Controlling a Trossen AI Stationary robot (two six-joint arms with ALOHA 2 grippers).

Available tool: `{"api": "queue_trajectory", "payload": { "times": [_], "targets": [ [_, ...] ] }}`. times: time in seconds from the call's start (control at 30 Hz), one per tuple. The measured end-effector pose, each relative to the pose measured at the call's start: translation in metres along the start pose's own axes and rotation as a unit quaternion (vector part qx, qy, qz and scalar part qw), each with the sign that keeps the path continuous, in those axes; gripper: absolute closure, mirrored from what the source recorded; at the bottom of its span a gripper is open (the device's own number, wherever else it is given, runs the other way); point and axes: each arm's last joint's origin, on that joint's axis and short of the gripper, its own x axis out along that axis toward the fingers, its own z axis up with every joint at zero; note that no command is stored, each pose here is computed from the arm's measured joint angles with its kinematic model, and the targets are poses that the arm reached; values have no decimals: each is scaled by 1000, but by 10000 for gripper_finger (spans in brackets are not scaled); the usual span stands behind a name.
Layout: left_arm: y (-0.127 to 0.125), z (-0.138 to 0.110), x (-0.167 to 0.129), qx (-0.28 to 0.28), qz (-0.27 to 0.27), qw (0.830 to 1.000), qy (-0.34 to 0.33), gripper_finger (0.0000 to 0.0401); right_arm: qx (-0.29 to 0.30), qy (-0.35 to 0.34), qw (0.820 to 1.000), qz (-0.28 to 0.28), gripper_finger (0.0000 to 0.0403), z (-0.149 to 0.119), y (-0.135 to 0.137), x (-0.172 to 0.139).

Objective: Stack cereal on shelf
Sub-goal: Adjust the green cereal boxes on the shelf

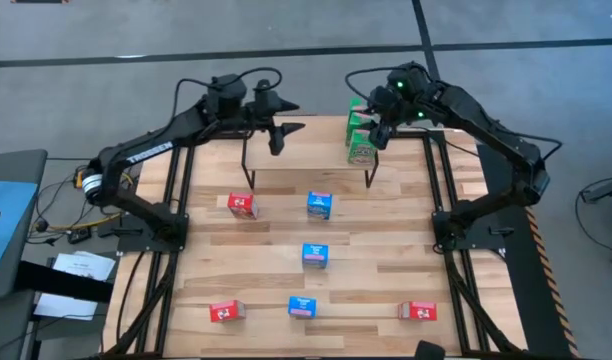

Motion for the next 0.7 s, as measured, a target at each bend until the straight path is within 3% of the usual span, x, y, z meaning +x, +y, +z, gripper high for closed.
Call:
{"api": "queue_trajectory", "payload": {
  "times": [0.27, 0.7],
  "targets": [
    [1, 13, -24, 23, 47, 999, -13, 159, -4, 48, 998, -25, 152, -6, -1, 7],
    [1, 13, -25, 22, 47, 999, -9, 159, -4, 92, 994, -51, 152, -13, -1, 7]
  ]
}}
